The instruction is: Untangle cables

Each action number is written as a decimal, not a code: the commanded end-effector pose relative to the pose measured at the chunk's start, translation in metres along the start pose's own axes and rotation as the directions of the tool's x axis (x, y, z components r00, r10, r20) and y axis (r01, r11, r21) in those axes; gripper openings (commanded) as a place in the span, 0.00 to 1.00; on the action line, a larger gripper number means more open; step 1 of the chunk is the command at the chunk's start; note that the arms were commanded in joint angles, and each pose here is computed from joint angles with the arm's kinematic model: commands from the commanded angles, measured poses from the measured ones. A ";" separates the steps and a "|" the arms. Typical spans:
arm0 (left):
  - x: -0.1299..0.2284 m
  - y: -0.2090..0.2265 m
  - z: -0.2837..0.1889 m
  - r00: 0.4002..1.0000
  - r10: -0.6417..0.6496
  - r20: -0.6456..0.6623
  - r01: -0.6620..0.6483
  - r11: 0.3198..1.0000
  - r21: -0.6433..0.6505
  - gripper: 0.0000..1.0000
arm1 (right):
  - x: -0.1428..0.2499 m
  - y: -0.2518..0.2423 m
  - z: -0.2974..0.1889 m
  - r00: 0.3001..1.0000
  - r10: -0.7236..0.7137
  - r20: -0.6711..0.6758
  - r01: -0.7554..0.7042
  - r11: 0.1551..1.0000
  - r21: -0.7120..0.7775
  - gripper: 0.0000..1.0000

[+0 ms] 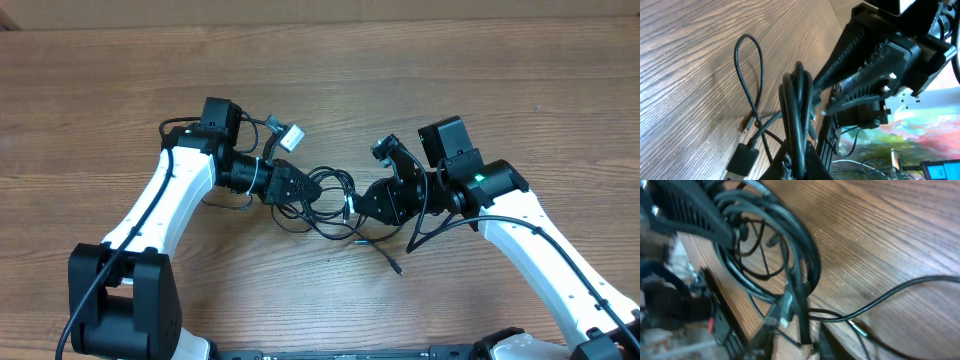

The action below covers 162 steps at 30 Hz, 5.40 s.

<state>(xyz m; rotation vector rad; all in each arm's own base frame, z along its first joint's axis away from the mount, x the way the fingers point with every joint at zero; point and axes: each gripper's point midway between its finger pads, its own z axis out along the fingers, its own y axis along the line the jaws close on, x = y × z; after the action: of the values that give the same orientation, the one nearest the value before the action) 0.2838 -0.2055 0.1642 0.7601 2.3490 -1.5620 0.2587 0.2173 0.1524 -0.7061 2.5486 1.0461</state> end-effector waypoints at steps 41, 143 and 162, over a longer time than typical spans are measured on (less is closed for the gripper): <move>-0.027 -0.046 -0.012 0.967 0.204 0.156 -0.231 0.955 0.188 0.04 | 0.006 0.012 -0.001 1.000 -0.006 -0.023 0.005 0.998 -0.068 0.20; 0.022 -0.052 -0.032 0.939 0.327 -0.110 -0.343 0.921 -0.187 0.04 | -0.025 0.074 0.014 0.956 -0.256 0.145 0.293 0.863 -0.412 0.51; 0.021 -0.044 -0.034 0.948 0.295 -0.118 -0.315 0.920 -0.231 0.26 | -0.021 0.072 0.014 0.954 -0.268 0.136 0.300 0.863 -0.406 0.11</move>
<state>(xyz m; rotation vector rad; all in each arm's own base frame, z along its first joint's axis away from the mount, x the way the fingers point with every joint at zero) 0.2423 -0.1797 0.1971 1.0744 2.3163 -1.1223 0.2397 0.2775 0.1859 -1.0789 2.1079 1.4799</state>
